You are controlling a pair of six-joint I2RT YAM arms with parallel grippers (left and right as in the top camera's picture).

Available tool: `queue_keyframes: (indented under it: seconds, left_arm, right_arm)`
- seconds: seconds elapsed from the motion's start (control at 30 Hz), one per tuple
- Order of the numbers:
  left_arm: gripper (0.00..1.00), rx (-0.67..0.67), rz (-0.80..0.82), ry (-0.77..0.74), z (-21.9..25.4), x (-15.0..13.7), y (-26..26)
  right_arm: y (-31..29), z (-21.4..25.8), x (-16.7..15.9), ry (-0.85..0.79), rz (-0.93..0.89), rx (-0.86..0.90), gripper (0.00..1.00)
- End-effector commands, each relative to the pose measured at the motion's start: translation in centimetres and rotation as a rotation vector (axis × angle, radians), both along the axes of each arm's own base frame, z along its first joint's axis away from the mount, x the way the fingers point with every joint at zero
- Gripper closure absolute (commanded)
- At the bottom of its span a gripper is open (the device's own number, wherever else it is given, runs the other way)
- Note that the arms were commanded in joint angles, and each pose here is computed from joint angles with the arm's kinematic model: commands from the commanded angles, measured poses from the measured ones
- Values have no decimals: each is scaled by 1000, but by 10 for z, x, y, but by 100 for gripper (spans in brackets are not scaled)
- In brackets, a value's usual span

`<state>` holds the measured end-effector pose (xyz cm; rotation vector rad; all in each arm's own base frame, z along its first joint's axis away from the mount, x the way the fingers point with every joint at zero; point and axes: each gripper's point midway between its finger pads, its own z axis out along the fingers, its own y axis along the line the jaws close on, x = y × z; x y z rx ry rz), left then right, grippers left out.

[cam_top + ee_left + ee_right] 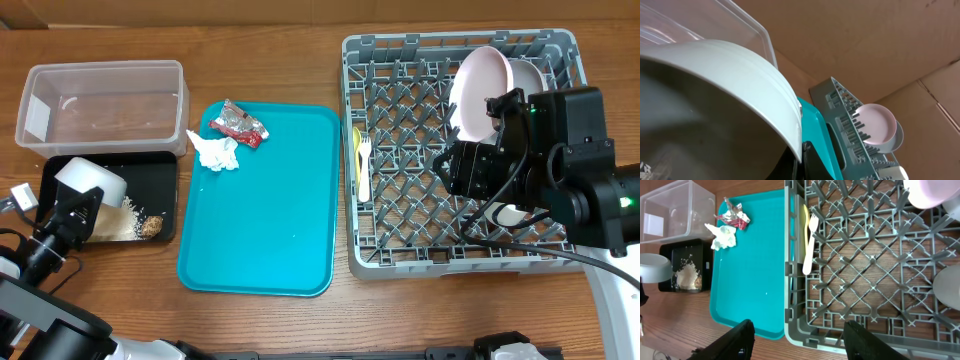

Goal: Sort waste into correct bins and load items into the dishwasher rack
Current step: 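Tip the bowl over the black tray to dump the rice, then carry the empty bowl over the teal tray toward the rack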

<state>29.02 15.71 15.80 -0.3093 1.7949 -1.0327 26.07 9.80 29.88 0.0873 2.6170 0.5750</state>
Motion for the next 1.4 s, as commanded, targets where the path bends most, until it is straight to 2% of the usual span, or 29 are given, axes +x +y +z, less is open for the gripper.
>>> queue_keyframes:
  seconds: [0.0, 0.1, 0.33, 0.47, 0.53, 0.67, 0.8, 0.9, 1.07, 1.17, 1.27, 1.37]
  left_arm:
    - [96, -17, 0, -61, 6, 0, -1]
    - [96, -70, 5, -129, 21, 1, -1]
    - [96, -127, -7, -73, 27, -3, -16]
    - [96, -14, -111, -107, 53, -5, -59]
    - [96, 90, -238, -124, 75, -4, -100]
    - [96, 248, -409, -133, 98, 0, -147]
    - [96, 355, -536, -114, 121, 26, -193]
    - [96, 375, -632, -197, 142, 42, -238]
    - [96, 336, -789, -323, 159, 56, -313]
    - [96, 284, -865, -317, 146, 66, -345]
    - [96, 150, -1021, -324, 131, 67, -377]
    - [96, 91, -1097, -320, 118, 71, -401]
  right_arm:
    - [1, 4, 0, -11, 0, 1, 39]
    - [1, 4, 1, -12, -1, 1, 39]
    - [1, 4, 1, -11, 0, 2, 39]
    - [1, 4, 1, -12, -1, 1, 39]
    - [1, 4, 1, -12, 0, 2, 39]
    - [1, 4, 1, -12, 0, 2, 39]
    - [1, 4, 1, -12, -1, 1, 38]
    - [0, 4, 2, -14, -6, 3, 39]
    - [-23, 10, 13, -36, -177, -13, 41]
    - [-35, 24, 15, -84, -237, 9, 40]
    - [-51, 42, 12, -156, -294, 20, 37]
    - [-60, 50, 7, -188, -328, 23, 37]
